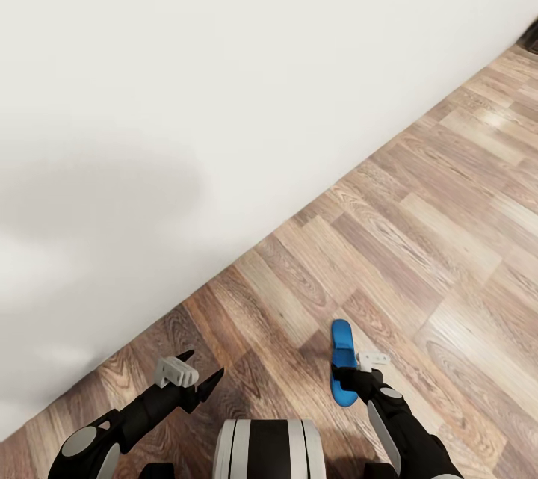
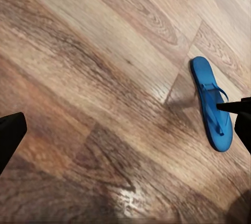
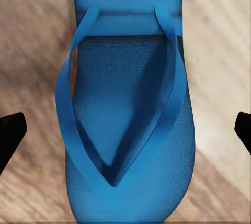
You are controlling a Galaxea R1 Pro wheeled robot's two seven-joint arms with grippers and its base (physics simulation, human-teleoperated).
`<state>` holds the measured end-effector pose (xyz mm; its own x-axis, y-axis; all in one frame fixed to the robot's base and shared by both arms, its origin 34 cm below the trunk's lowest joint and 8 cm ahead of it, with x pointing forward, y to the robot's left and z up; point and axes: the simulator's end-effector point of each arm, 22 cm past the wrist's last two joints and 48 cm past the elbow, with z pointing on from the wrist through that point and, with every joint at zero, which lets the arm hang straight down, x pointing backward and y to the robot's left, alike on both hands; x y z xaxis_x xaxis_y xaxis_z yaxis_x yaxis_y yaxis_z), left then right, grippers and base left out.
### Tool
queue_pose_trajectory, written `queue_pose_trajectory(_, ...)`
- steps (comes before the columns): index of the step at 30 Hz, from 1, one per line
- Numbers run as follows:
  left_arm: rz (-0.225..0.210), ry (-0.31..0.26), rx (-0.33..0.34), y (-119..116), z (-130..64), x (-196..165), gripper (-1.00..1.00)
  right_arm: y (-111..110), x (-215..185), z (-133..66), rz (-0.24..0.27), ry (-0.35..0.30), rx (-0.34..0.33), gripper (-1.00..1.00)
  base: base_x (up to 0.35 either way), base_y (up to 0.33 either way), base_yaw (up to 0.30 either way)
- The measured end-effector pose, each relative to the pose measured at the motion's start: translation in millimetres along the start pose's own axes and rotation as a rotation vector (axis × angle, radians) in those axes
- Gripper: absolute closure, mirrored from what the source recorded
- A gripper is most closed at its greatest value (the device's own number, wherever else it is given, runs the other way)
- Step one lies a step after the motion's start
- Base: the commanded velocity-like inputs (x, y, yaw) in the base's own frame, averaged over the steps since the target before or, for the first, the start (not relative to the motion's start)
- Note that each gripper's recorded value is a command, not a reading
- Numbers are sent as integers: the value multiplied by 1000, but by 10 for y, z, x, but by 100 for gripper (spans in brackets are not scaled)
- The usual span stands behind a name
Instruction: In the bedroom, move the book from the bed onto either nightstand, and place the two sandals side by side next to the bed.
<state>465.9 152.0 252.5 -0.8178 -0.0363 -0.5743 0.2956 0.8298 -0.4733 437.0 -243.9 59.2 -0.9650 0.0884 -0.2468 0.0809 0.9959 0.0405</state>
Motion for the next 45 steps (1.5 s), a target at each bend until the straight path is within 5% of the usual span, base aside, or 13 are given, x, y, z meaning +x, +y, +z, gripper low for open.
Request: queue_pose_trajectory(45, -21, 31, -2, 45, 55, 160, -100, -20, 198, 92, 0, 38, 3, -100, 20, 0, 0)
